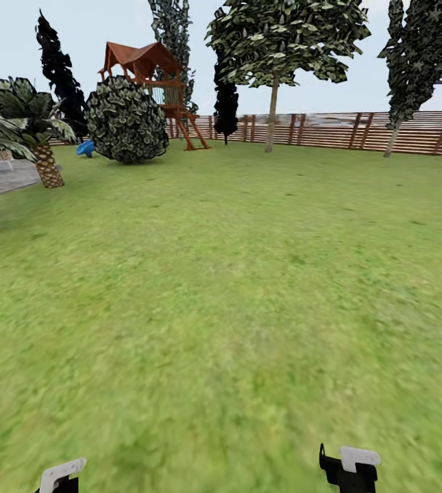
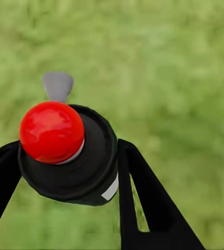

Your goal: In the garden, pick up the pesticide atomizer on the floor and spray pesticide onto both trees until each tree trunk is fully covered.

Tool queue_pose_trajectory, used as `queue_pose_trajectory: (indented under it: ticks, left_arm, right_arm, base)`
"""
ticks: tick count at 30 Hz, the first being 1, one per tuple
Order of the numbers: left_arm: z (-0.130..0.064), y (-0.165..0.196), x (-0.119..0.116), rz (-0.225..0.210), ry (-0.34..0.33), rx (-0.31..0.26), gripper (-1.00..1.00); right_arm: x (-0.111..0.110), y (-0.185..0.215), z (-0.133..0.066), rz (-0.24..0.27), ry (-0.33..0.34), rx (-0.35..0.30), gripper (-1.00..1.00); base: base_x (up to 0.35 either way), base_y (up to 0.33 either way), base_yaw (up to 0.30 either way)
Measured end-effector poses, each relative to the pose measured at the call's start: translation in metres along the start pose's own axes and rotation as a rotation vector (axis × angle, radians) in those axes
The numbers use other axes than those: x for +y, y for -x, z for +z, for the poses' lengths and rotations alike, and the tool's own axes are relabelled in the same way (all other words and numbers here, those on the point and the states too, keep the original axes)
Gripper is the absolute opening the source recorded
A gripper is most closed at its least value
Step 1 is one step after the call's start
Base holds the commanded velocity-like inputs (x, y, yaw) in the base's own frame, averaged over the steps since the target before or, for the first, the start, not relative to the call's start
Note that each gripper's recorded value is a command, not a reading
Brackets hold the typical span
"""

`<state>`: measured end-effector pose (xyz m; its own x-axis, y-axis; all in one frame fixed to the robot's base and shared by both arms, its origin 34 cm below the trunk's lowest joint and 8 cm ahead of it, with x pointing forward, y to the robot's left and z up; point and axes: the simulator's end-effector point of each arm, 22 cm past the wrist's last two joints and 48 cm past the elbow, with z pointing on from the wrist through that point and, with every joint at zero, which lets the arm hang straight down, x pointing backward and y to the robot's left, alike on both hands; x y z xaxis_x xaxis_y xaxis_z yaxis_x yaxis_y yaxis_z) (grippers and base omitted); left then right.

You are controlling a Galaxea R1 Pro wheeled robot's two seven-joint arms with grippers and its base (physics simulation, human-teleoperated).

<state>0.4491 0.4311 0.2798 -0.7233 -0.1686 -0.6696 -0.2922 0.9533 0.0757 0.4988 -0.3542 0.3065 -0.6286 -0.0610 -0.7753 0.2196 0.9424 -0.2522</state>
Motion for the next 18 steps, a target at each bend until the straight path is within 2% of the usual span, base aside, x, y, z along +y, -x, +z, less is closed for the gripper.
queue_pose_trajectory:
  ticks: [9, 13, 18]
  left_arm:
    - [0.000, 0.000, 0.001, -0.002, 0.003, -0.001, -1.00]
    - [-0.001, 0.001, 0.015, -0.083, 0.046, -0.007, -1.00]
    - [-0.001, 0.001, 0.017, -0.093, 0.050, -0.010, -1.00]
  right_arm:
    - [0.000, 0.000, 0.000, 0.000, 0.000, 0.000, 1.00]
    - [0.000, 0.000, 0.000, 0.000, 0.000, 0.000, 1.00]
    - [0.002, 0.000, 0.000, 0.001, 0.002, 0.000, 1.00]
  base:
    - [0.338, 0.000, -0.300]
    - [0.338, 0.000, -0.300]
    - [0.338, 0.000, -0.300]
